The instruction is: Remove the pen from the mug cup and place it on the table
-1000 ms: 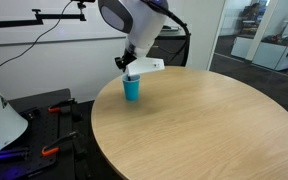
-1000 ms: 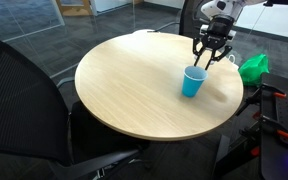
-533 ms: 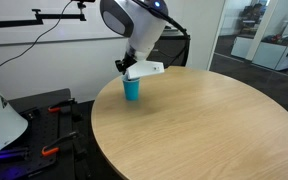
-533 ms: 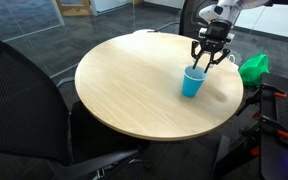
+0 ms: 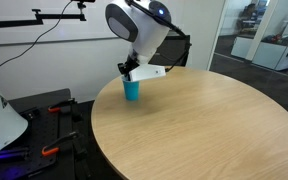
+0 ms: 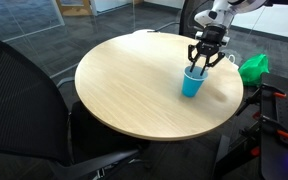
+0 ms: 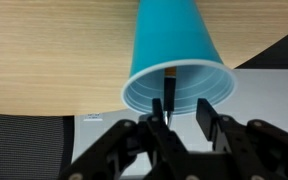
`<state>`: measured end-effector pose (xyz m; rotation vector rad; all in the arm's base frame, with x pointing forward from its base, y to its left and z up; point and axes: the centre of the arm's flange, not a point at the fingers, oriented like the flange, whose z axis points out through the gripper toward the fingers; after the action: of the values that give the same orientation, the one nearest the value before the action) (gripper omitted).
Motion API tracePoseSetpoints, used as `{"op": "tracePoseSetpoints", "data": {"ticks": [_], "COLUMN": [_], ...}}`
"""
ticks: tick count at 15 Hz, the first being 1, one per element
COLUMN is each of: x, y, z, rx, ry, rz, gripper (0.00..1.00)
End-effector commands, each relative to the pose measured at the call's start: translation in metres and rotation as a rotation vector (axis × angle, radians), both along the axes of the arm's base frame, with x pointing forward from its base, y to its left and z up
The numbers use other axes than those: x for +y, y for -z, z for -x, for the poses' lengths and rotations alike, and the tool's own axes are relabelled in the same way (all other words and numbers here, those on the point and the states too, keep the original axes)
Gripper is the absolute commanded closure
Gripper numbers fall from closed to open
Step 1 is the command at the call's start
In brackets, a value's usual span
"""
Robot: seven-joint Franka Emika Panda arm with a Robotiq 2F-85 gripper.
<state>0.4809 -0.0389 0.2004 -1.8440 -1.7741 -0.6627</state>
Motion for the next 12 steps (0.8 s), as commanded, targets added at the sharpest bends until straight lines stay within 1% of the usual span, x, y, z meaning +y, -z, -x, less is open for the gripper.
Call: {"op": "tracePoseSetpoints", "data": {"ticks": [1,12], "x": [0.005,0.011], "y": [0.005,0.019], "z": [-0.013,-0.022], "rx": [-0.024,-0.004], "ry": [-0.005,-0.024], "rz": [-0.001,-0.014], "gripper": [0.56,0.60]}}
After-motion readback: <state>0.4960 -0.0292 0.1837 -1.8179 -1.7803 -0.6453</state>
